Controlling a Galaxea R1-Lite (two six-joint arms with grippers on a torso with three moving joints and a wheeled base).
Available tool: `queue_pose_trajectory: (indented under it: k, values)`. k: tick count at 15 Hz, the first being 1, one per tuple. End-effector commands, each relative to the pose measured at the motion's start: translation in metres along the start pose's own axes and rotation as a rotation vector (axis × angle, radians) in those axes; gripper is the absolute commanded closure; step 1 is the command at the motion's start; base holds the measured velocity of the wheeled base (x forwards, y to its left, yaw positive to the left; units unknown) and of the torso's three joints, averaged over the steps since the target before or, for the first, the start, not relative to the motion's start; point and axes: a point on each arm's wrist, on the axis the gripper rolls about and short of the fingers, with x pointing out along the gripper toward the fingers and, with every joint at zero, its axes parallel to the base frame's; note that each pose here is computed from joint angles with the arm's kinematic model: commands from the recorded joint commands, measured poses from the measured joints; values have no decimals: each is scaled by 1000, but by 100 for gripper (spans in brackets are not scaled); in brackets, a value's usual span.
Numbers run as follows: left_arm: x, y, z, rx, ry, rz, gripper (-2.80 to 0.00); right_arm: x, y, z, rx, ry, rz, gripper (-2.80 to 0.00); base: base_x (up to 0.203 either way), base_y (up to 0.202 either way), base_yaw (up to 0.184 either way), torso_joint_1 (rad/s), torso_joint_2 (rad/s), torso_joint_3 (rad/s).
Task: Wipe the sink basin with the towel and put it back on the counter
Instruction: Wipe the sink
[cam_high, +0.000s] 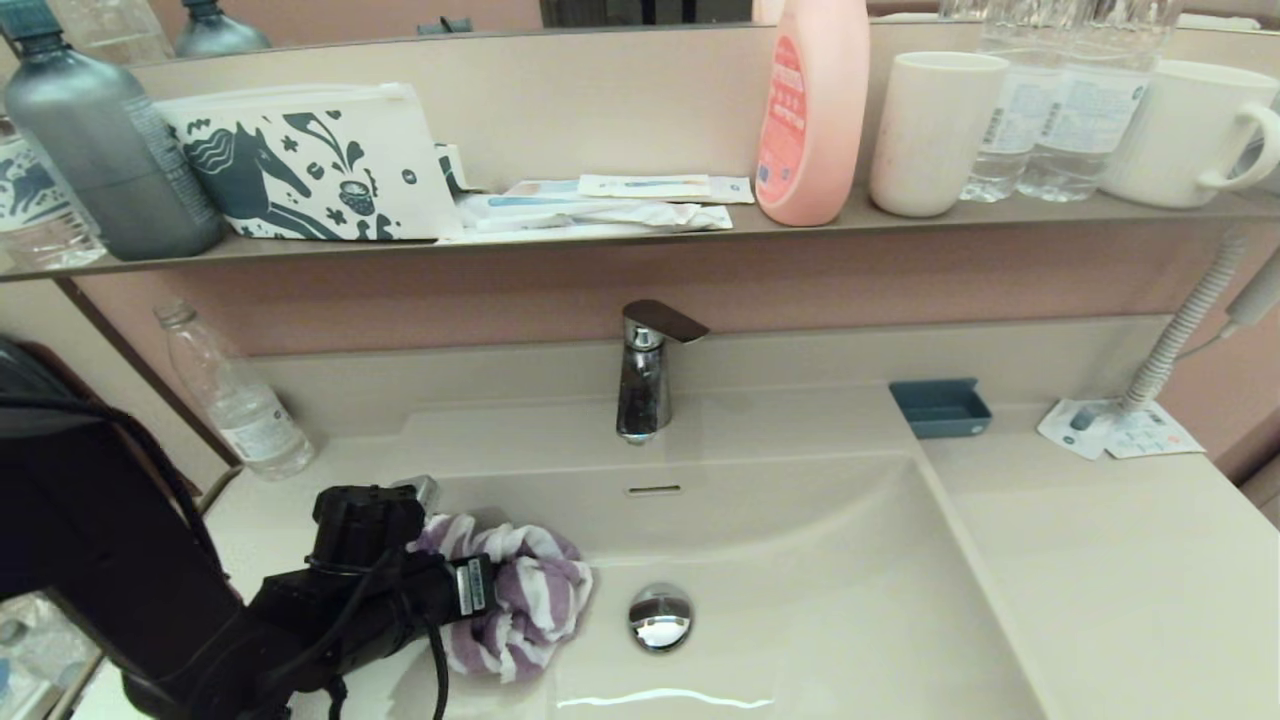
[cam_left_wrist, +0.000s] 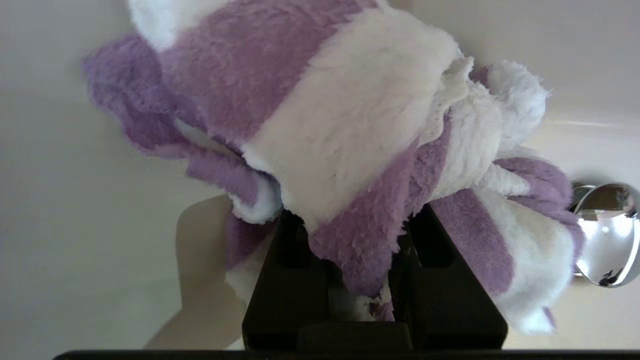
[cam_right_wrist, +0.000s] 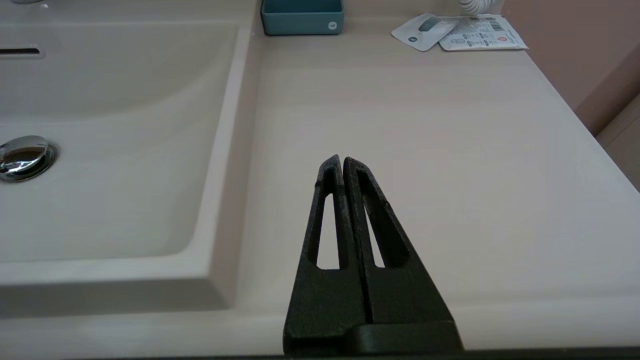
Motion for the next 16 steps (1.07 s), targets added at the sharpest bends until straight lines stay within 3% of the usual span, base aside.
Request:
queue_pose_trajectory:
  k: [1, 6, 8, 16]
  values:
    - [11, -6, -5, 15, 27, -9, 0, 0, 0, 0, -1, 0, 1, 0, 0, 0, 0, 0, 0, 0]
    - [20, -18, 0, 18, 11, -34, 0, 0, 0, 0, -1, 0, 1, 0, 0, 0, 0, 0, 0, 0]
    - [23, -39, 1, -9, -15, -53, 0, 0, 0, 0, -1, 0, 1, 0, 0, 0, 0, 0, 0, 0]
    - [43, -112, -32, 90, -47, -48, 0, 0, 0, 0, -1, 0, 1, 0, 0, 0, 0, 0, 0, 0]
